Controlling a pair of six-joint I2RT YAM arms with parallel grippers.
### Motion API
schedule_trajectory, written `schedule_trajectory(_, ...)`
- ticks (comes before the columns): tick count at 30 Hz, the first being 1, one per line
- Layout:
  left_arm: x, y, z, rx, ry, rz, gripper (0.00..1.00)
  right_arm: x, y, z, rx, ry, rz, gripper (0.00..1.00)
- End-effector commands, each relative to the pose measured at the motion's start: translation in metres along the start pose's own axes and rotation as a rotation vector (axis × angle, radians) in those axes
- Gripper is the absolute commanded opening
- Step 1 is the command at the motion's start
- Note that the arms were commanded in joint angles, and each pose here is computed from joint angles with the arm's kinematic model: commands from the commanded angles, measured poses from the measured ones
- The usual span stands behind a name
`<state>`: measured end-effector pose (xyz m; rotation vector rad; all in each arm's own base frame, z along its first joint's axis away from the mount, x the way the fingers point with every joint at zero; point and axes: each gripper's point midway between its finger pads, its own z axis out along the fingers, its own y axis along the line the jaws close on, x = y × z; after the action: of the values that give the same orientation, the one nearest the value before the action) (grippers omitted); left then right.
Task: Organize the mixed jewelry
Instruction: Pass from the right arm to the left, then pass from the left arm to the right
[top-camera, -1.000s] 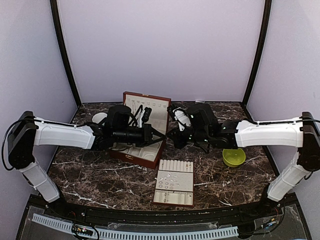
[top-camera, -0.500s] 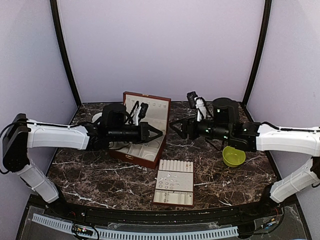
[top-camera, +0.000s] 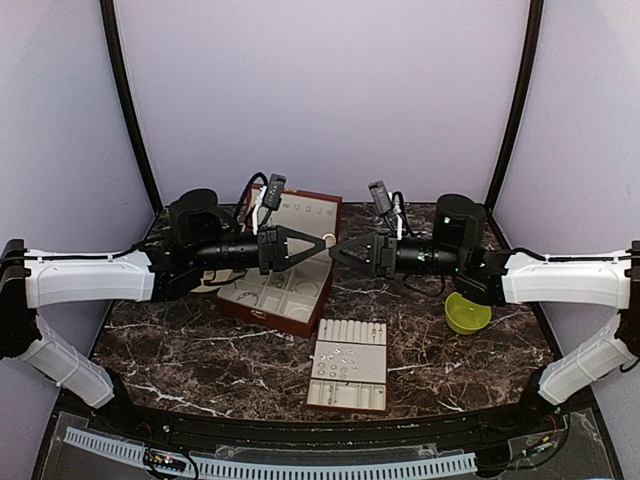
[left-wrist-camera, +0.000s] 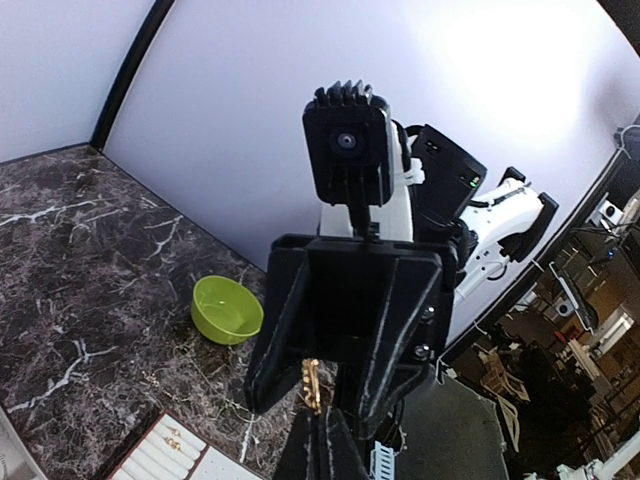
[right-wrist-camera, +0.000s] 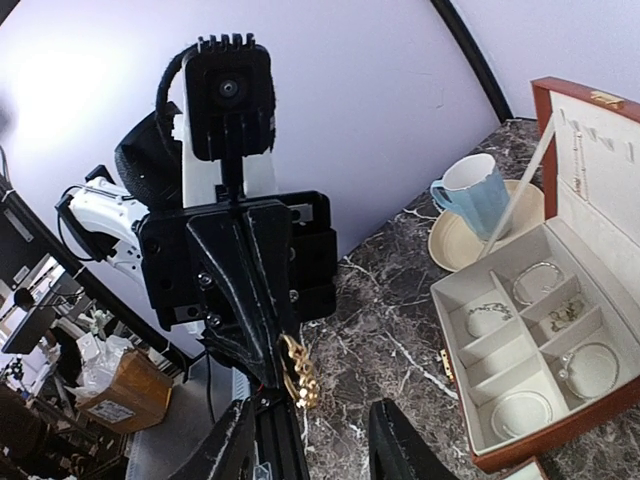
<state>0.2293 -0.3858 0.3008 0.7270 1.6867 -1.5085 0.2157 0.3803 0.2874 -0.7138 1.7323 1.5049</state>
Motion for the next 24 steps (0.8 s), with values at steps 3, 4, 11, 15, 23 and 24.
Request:
schedule_trajectory(3, -0.002, -0.028, -0.002, 0.136, 0.008, 0.06, 0.0, -0.018, 0.036, 0.002, -0.181, -0.024, -0.022, 0.31)
schedule_trajectory(4, -0.001, -0.028, -0.003, 0.139, 0.011, 0.06, 0.0, -0.019, 0.038, 0.001, -0.189, -0.025, -0.021, 0.29)
schedule_trajectory(11, 0.002, -0.029, -0.004, 0.146, 0.023, 0.058, 0.0, -0.023, 0.041, -0.003, -0.209, -0.047, -0.016, 0.27)
schedule_trajectory(15, 0.003, -0.03, -0.004, 0.147, 0.025, 0.054, 0.0, -0.027, 0.045, -0.006, -0.234, -0.062, -0.015, 0.22)
schedule_trajectory(23, 0.002, -0.03, -0.005, 0.144, 0.02, 0.055, 0.0, -0.027, 0.043, -0.008, -0.236, -0.06, -0.007, 0.12)
schedule_trajectory(24, 0.002, -0.03, -0.005, 0.144, 0.019, 0.056, 0.0, -0.026, 0.043, -0.008, -0.234, -0.057, -0.004, 0.11)
